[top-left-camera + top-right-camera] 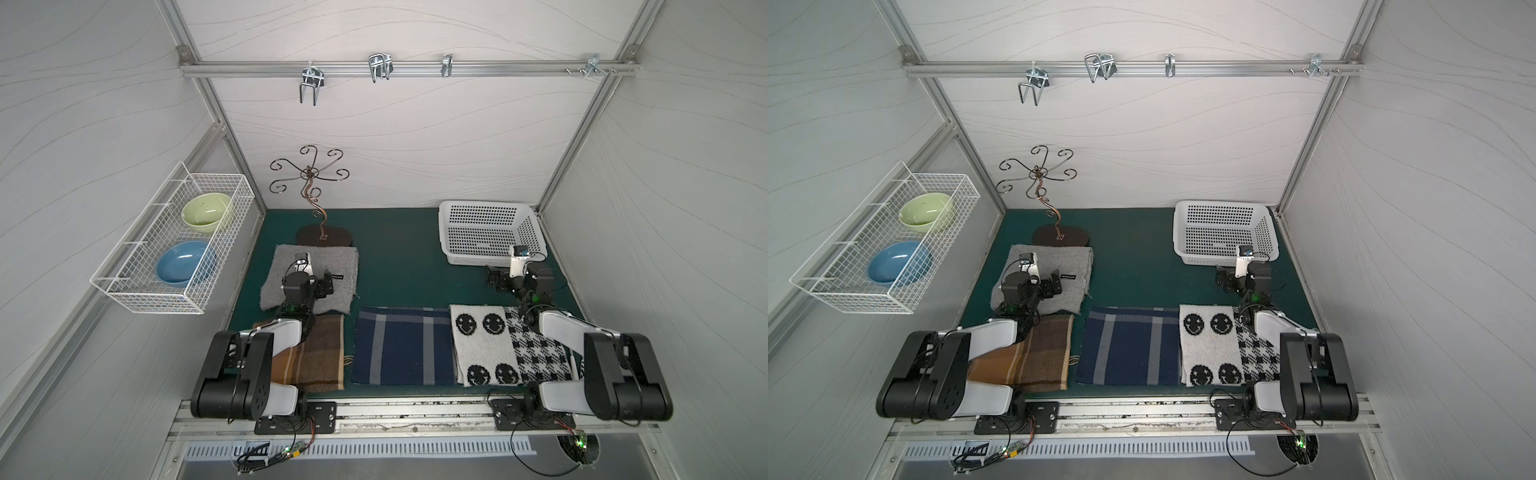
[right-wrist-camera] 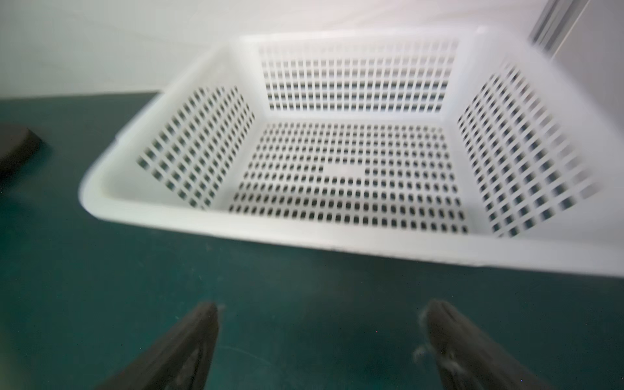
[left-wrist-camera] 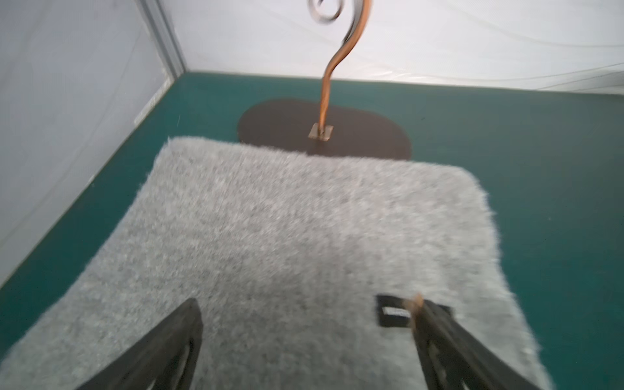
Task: Put the folded scarf in the basket
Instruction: Move the basket to the center of the board.
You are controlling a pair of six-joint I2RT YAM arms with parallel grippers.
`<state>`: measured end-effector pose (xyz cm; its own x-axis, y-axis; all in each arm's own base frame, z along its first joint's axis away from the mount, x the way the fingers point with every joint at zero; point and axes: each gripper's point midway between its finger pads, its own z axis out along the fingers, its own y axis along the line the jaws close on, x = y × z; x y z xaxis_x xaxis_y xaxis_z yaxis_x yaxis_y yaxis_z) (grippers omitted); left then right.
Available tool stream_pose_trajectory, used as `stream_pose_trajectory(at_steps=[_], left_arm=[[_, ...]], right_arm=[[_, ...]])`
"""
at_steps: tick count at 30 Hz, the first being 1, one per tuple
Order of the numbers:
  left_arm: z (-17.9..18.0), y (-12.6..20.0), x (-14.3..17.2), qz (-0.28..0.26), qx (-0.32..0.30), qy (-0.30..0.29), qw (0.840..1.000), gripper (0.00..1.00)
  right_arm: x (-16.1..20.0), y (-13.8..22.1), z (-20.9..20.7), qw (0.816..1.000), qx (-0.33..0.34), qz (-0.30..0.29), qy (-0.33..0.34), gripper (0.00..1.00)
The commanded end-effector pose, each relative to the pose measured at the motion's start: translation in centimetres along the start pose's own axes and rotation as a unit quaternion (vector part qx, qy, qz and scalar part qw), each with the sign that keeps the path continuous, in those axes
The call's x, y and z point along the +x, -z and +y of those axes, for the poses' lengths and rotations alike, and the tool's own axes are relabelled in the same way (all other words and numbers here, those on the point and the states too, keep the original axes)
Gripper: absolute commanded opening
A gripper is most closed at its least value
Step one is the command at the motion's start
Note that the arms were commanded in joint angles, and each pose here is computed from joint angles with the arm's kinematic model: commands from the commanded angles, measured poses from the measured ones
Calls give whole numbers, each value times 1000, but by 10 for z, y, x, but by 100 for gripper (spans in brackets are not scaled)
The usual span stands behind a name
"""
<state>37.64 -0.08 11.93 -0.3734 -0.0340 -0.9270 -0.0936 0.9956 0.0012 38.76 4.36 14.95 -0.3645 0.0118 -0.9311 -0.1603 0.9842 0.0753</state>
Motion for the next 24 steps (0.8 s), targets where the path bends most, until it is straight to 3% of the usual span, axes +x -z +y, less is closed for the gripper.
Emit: stream_pose_trajectory(at_steps=[1, 4, 7, 13, 18, 24], left_arm=[[-19, 32, -56, -64, 4, 0, 998, 99], [-57, 58, -76, -93, 91, 55, 990, 99], [-90, 59, -74, -50, 168, 89, 981, 99], [-142, 54, -53, 17, 230, 63, 971, 99], [-187, 64, -50, 23, 284, 34, 958, 100], [-213, 62, -47, 39, 315, 14, 948, 99]], right_arm=[[-31, 13, -16, 997, 46, 8, -54, 99], [-54, 9, -28, 994, 52, 43, -88, 99], [-64, -3, -55, 987, 71, 81, -122, 99], [-47, -27, -111, 970, 129, 132, -159, 99], [-36, -49, -140, 963, 154, 143, -170, 99], [-34, -65, -166, 956, 183, 166, -156, 98]])
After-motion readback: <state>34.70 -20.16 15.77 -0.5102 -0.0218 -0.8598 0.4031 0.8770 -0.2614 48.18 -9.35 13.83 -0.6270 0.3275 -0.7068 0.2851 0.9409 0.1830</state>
